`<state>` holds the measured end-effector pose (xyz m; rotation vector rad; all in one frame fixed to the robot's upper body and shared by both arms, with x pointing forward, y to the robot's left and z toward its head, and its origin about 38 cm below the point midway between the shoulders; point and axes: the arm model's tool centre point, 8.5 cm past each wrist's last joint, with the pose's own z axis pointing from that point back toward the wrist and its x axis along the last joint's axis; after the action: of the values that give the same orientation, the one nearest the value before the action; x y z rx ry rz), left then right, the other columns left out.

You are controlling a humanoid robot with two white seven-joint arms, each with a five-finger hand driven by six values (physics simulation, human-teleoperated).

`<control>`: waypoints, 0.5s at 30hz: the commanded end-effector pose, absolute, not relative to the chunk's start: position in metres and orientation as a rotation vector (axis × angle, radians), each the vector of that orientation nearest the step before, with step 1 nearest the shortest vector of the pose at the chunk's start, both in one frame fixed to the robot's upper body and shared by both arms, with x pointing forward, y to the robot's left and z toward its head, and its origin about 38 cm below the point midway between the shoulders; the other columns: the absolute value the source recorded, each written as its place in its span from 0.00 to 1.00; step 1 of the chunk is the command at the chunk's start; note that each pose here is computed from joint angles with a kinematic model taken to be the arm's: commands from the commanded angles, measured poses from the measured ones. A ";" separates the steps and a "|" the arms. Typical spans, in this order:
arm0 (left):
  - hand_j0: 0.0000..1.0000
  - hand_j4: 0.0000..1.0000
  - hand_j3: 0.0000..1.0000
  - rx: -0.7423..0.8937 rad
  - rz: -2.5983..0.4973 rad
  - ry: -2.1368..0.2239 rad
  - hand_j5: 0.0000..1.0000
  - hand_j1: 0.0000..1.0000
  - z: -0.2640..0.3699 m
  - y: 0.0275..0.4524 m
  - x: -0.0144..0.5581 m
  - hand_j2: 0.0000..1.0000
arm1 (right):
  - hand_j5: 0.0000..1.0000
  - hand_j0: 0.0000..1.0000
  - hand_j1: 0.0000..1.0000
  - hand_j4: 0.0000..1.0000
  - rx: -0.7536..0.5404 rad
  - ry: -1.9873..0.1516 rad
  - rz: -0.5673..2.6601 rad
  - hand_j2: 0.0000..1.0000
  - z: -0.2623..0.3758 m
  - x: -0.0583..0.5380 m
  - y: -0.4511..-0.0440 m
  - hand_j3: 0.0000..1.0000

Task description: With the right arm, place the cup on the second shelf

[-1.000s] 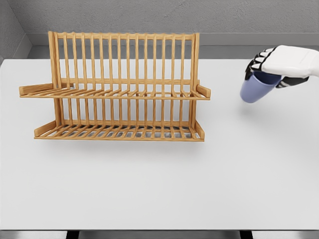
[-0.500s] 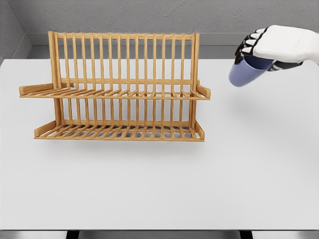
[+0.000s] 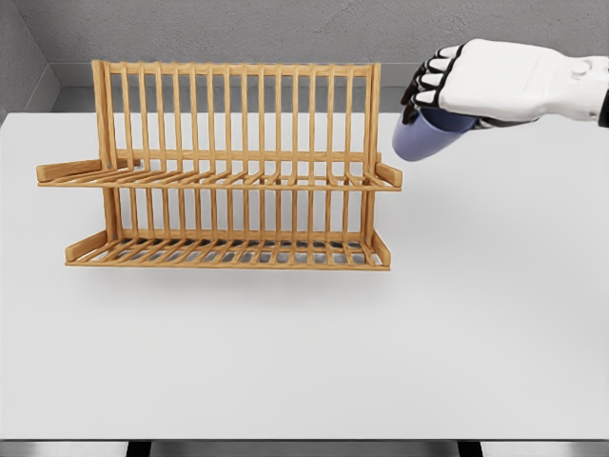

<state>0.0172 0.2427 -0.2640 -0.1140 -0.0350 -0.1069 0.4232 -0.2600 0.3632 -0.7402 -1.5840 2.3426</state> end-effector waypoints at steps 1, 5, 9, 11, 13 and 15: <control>1.00 1.00 1.00 -0.114 -0.107 -0.035 1.00 1.00 -0.264 0.243 0.017 1.00 | 0.60 0.60 0.60 0.60 -0.741 -1.615 2.362 0.60 0.367 0.416 -0.251 0.60; 1.00 1.00 1.00 -0.114 -0.107 -0.035 1.00 1.00 -0.264 0.243 0.017 1.00 | 0.60 0.60 0.60 0.60 -0.745 -1.653 2.391 0.60 0.372 0.409 -0.240 0.60; 1.00 1.00 1.00 -0.114 -0.107 -0.035 1.00 1.00 -0.264 0.243 0.017 1.00 | 0.60 0.60 0.60 0.60 -0.747 -1.671 2.396 0.60 0.375 0.408 -0.235 0.60; 1.00 1.00 1.00 -0.114 -0.107 -0.035 1.00 1.00 -0.264 0.243 0.017 1.00 | 0.61 0.61 0.61 0.61 -0.742 -1.684 2.401 0.61 0.376 0.408 -0.230 0.61; 1.00 1.00 1.00 -0.114 -0.107 -0.035 1.00 1.00 -0.264 0.243 0.017 1.00 | 0.61 0.61 0.61 0.61 -0.720 -1.689 2.412 0.61 0.372 0.408 -0.225 0.61; 1.00 1.00 1.00 -0.114 -0.107 -0.035 1.00 1.00 -0.264 0.243 0.017 1.00 | 0.61 0.61 0.61 0.61 -0.688 -1.683 2.432 0.61 0.365 0.408 -0.218 0.61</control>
<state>0.0173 0.2427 -0.2640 -0.1141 -0.0351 -0.1069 0.4083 -0.2235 0.3742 -0.7283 -1.6858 2.4226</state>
